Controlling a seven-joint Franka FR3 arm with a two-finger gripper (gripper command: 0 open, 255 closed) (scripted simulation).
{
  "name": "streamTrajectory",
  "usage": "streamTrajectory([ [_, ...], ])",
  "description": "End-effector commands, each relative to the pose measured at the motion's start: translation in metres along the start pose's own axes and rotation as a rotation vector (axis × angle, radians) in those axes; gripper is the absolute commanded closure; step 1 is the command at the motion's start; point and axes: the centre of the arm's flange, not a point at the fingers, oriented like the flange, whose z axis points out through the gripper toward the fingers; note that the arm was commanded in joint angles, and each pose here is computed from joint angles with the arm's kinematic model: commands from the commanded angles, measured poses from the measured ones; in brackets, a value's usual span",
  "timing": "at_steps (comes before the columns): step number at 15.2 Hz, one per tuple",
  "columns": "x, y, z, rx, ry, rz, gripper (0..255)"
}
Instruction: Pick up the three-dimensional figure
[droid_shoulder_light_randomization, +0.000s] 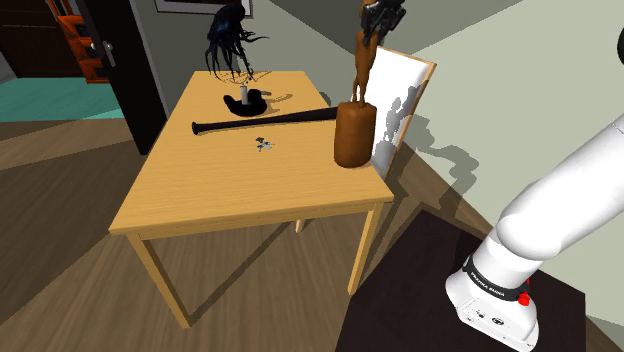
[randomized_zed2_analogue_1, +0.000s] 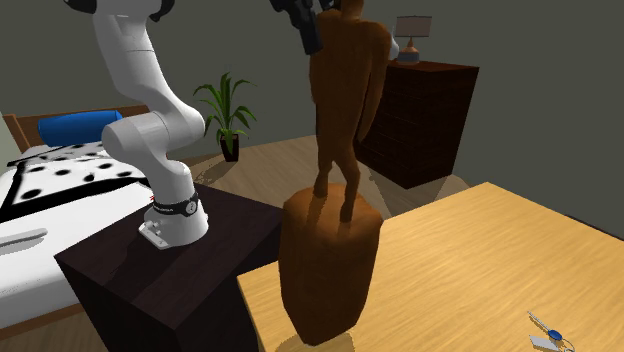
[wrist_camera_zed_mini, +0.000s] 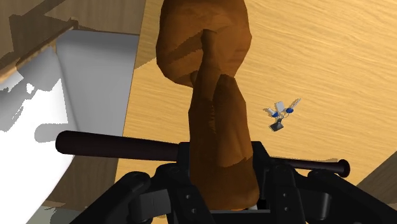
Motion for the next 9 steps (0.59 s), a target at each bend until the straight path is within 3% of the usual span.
streamTrajectory([
  [1, 0.003, 0.0, -0.012, 0.0, 0.006, 0.0, 255],
  [9, 0.019, 0.0, -0.052, 0.0, 0.006, 0.0, 255],
])
